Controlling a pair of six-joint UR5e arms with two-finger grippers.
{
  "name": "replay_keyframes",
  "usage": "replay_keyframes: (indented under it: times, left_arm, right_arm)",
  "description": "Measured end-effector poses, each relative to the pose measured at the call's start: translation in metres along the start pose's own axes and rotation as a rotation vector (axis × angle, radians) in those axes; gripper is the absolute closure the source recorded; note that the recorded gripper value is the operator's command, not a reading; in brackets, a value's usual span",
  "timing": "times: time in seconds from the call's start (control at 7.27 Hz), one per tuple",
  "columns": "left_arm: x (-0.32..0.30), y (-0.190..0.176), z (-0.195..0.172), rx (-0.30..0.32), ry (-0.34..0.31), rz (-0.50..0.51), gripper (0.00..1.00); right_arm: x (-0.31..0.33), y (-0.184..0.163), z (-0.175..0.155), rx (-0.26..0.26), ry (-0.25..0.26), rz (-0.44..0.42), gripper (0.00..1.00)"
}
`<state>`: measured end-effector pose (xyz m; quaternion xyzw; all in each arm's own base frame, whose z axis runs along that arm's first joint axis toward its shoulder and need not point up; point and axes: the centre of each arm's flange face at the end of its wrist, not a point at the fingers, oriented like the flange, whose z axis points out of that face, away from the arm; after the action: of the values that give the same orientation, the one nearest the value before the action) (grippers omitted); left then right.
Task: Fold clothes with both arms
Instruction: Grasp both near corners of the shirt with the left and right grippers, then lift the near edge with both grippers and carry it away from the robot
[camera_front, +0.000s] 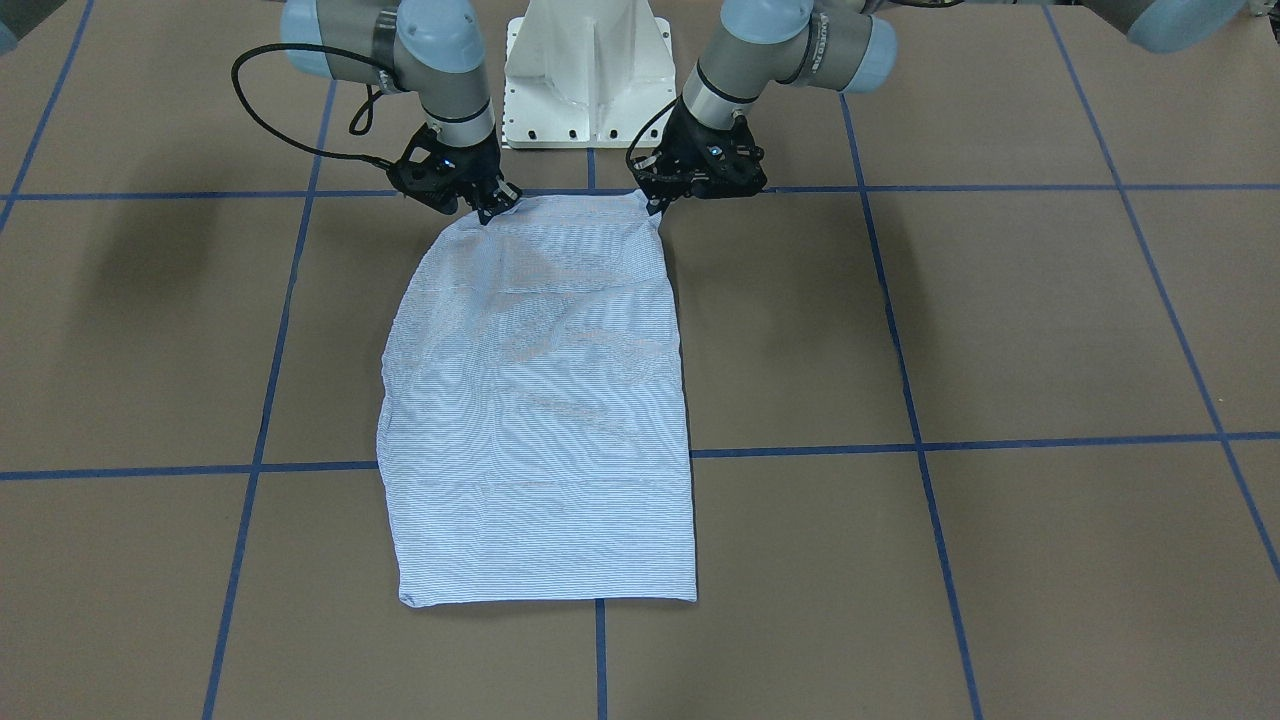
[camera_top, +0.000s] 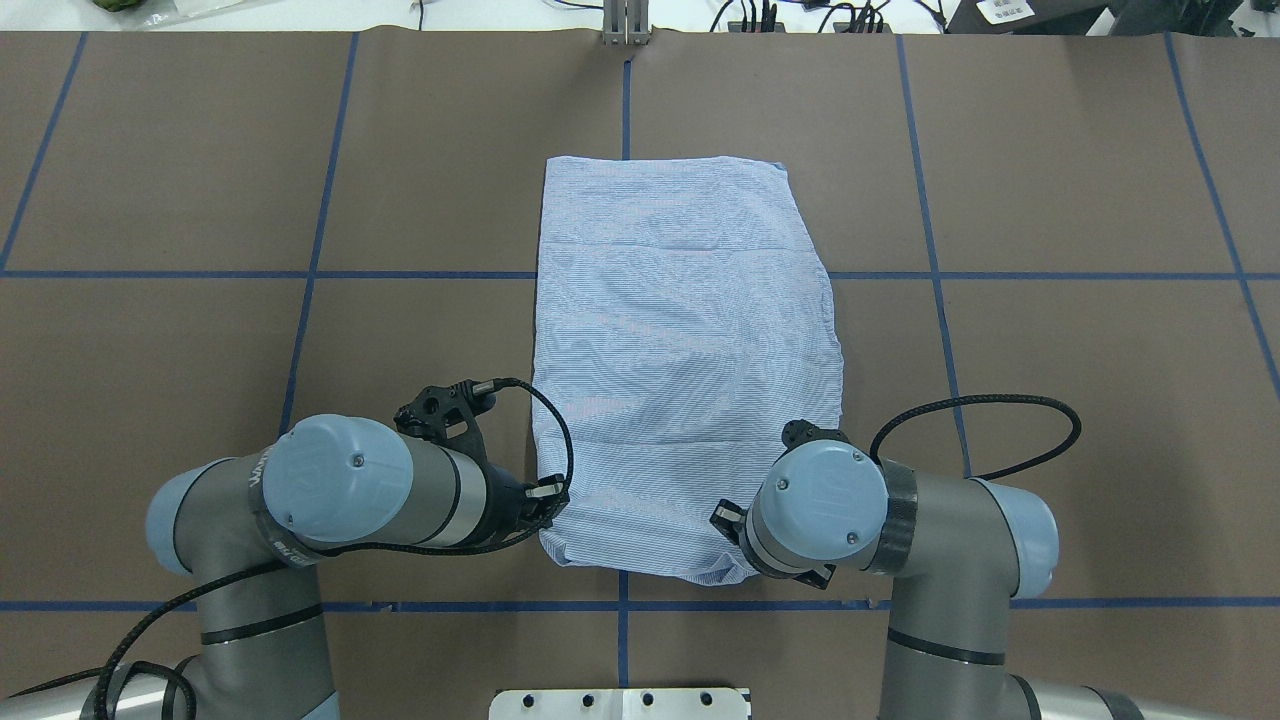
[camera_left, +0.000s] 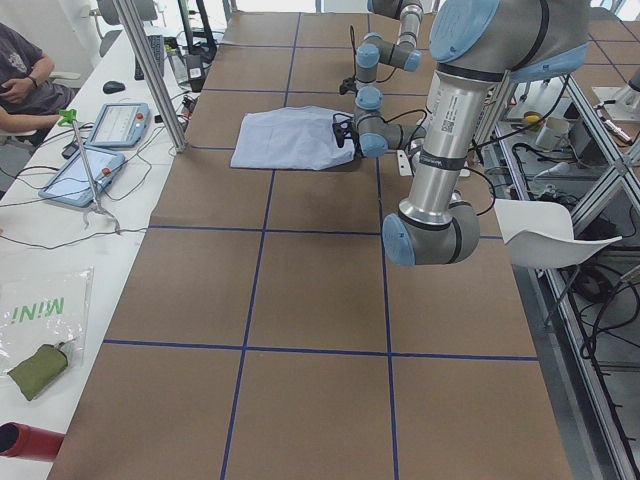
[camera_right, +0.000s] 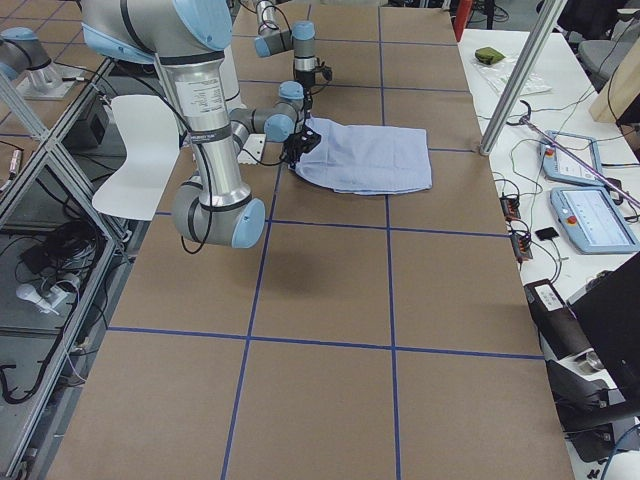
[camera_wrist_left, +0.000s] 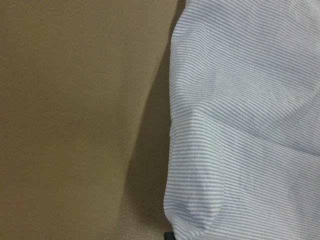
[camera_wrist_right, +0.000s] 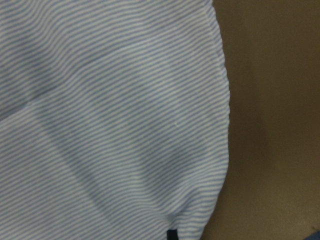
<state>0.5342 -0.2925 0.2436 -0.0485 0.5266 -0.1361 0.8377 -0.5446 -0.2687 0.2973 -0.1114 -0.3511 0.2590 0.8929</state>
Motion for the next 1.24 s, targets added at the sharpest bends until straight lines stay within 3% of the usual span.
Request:
replay_keyframes:
  times: [0.69,0.96,1.24]
  left_arm:
    - [0.012,0.01,-0.028,-0.017,0.054,0.01,1.0]
    - [0.017,0.029,-0.069,-0.056,0.092,0.025,1.0]
    - [0.016,0.055,-0.096,-0.112,0.07,0.036,1.0]
  right_arm:
    - [0.002,0.003,-0.045,-0.032,-0.077,0.013,1.0]
    - [0.011,0.01,-0.077,-0.101,-0.11,0.001,1.0]
    - [0.022,0.022,-0.111,-0.219,-0.118,-0.018,1.0]
